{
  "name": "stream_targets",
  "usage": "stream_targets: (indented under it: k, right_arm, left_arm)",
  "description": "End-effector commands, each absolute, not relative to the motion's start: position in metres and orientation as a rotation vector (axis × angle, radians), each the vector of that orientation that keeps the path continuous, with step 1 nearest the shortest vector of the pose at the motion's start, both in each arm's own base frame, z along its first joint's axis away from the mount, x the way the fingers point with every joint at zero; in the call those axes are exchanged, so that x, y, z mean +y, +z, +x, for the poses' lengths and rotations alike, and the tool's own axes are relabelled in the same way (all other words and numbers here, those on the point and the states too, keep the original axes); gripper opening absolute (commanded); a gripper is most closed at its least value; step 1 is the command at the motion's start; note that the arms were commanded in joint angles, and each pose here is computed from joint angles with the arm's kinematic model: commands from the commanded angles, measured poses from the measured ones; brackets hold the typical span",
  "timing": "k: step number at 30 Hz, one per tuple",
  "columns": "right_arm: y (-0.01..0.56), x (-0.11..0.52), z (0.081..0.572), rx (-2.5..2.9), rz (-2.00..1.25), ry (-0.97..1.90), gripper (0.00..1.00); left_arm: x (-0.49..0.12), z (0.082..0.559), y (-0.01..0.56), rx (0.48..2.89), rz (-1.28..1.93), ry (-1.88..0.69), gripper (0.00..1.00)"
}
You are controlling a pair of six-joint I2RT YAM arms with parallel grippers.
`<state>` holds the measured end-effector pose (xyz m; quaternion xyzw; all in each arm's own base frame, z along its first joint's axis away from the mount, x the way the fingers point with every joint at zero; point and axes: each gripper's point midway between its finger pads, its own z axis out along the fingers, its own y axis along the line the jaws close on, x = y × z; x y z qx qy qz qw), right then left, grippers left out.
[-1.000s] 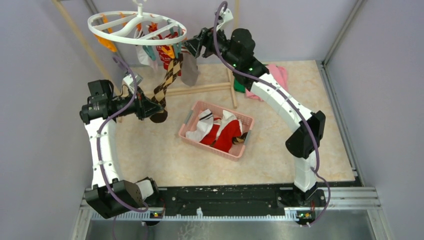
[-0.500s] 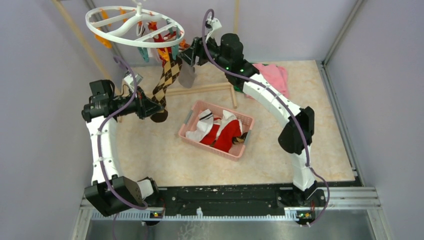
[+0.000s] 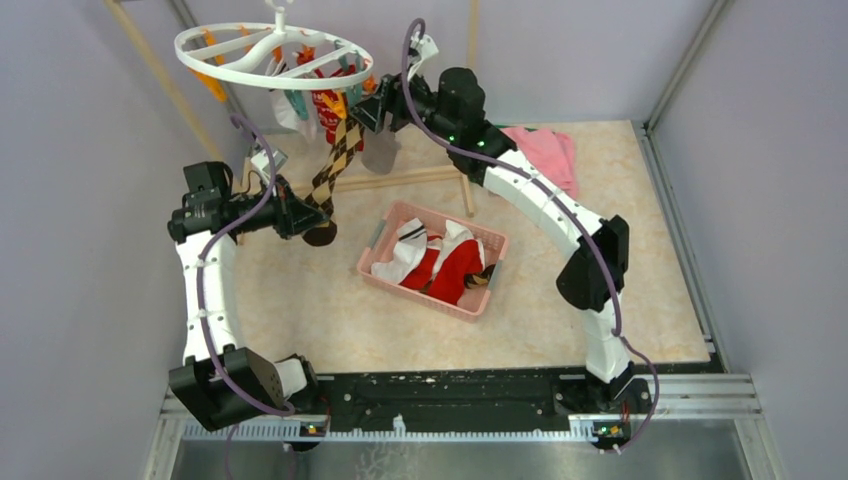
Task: Remove the socks clipped to the hanger
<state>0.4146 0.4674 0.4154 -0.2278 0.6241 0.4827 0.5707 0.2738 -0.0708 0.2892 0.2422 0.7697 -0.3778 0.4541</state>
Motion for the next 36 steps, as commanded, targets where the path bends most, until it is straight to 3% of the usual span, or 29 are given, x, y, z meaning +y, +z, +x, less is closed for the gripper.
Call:
stream_targets:
  k: [1,13,36]
  right_arm:
    - [0.471,0.465,0.405,1.319,-0.538,1.144,0.63]
    - [0.466,0.469,0.419,1.342,-0.523,1.109,0.57]
    - [0.458,0.481,0.403,1.328,-0.508,1.192,0.66]
  left_arm:
    - [-0.073,0.274,0.294,1.856,0.630,-0.917,0.00]
    - [-0.073,0.273,0.295,1.853,0.635,-0.912,0.00]
    - [-0.072,0.276,0.286,1.877,0.623,-0.903,0.00]
